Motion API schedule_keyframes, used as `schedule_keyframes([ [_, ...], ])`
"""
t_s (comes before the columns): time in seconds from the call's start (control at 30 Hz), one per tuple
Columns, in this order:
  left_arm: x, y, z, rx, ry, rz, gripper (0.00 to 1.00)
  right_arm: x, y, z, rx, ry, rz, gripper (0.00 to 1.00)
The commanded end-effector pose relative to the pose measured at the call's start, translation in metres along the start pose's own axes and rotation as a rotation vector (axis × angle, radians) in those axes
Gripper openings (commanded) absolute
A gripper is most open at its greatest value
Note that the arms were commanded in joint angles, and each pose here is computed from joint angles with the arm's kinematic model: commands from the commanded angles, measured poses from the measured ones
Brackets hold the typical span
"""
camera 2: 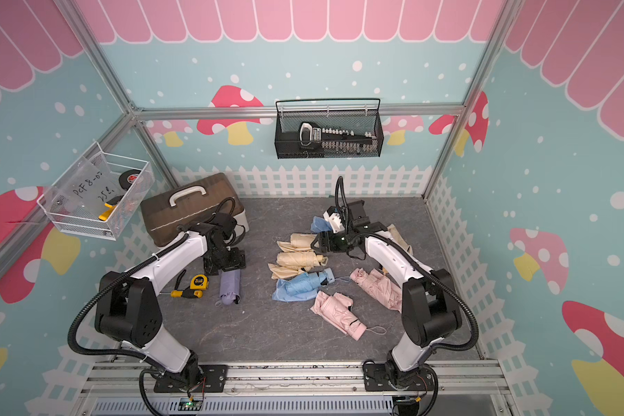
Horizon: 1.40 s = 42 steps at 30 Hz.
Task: Take umbrellas out of sleeves
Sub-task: Pick up the umbrella from the center of the board.
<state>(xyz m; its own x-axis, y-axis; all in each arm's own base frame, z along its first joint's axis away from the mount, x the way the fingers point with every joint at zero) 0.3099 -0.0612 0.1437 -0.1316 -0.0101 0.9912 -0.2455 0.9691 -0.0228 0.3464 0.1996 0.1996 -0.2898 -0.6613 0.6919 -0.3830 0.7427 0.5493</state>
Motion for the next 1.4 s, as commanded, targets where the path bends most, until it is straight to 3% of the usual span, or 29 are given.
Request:
schedule_keyframes([
  [0.0,-0.011,0.007,-0.01,0.064,-0.014,0.02,0.88,0.002,0.012,0.01,0.024,0.015,-0.004,0.75],
  [0.3,-0.049,0.006,-0.021,0.064,0.042,0.007,0.86,0.0,0.016,0.022,0.021,0.02,-0.007,0.75],
  [0.63,-0.076,0.012,-0.012,0.073,0.092,0.007,0.8,0.0,0.019,0.027,0.018,0.006,-0.008,0.75],
  [0.73,-0.081,0.011,-0.008,0.082,0.103,0.021,0.73,0.002,0.019,0.029,0.019,0.003,-0.005,0.75],
  [0.93,-0.083,0.006,-0.004,0.107,0.114,0.071,0.48,0.005,0.019,0.032,0.018,-0.003,-0.005,0.75],
  [1.0,-0.082,0.003,-0.005,0.119,0.113,0.092,0.45,0.006,0.02,0.033,0.021,-0.005,-0.008,0.75],
  [1.07,-0.079,-0.001,-0.006,0.13,0.112,0.123,0.33,0.008,0.02,0.035,0.023,-0.009,-0.009,0.75],
  [1.27,-0.051,-0.034,-0.016,0.147,0.071,0.26,0.25,0.02,0.02,0.036,0.031,-0.05,0.02,0.75],
  [1.37,-0.022,-0.065,-0.027,0.151,0.011,0.374,0.22,0.033,0.017,0.032,0.024,-0.109,0.062,0.75],
])
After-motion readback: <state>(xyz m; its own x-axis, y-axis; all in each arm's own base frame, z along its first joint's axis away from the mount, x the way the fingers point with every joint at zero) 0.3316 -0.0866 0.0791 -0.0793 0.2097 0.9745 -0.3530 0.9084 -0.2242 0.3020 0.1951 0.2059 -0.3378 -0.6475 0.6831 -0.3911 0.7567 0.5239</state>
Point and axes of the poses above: each gripper's point midway between its finger pads, its own x axis back along the fingers, its own y axis along the line the jaws close on, z = x × y, the point moved 5 cm from there along x, back along the fingers, and after that the axes turned 2 degrees about -x, right-handed, at the moved point
